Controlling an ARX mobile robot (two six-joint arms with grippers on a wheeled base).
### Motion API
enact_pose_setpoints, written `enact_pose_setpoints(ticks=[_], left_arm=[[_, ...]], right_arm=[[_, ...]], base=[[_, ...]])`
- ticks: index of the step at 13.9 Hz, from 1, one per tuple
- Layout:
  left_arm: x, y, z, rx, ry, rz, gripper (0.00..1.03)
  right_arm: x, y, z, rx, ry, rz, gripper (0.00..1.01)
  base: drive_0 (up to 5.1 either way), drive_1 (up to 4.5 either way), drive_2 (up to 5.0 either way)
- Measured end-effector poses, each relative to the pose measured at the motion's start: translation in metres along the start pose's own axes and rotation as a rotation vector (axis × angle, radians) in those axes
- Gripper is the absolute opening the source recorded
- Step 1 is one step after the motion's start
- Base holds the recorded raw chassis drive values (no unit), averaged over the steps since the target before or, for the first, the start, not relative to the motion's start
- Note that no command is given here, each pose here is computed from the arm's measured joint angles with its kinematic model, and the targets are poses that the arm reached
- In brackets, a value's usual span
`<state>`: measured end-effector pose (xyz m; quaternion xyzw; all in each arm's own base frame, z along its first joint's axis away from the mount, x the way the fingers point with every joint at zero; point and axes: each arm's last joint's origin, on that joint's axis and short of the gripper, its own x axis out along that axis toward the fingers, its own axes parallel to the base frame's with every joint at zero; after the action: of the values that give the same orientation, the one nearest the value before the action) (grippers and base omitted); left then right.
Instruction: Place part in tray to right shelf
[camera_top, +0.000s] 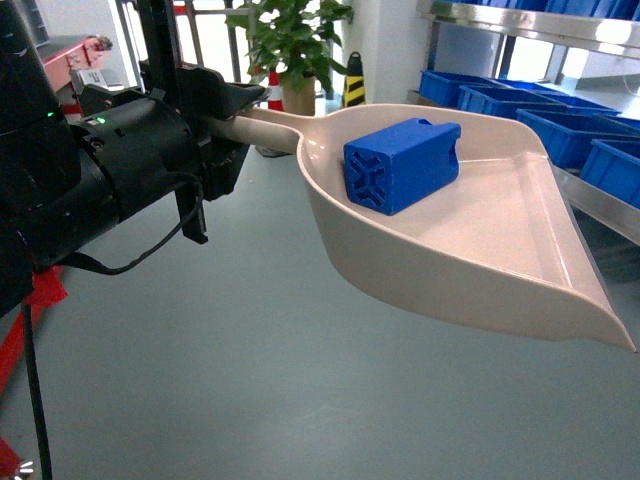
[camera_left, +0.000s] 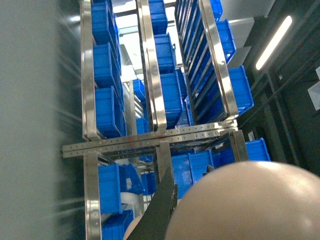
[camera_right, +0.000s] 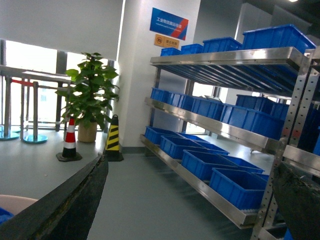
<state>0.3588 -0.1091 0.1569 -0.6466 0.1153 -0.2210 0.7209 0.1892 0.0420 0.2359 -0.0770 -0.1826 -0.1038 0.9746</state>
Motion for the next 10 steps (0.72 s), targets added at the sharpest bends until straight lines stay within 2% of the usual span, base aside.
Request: enact_pose_setpoints(ticks=[10], left_arm=[[0.0001, -0.0001, -0.0005, -0.001, 0.002, 0.000, 0.12]], right_arm=[[0.0000, 0.0000, 0.0001, 0.000, -0.001, 0.000, 0.98]], base=[[-1.6, -1.56, -1.6]])
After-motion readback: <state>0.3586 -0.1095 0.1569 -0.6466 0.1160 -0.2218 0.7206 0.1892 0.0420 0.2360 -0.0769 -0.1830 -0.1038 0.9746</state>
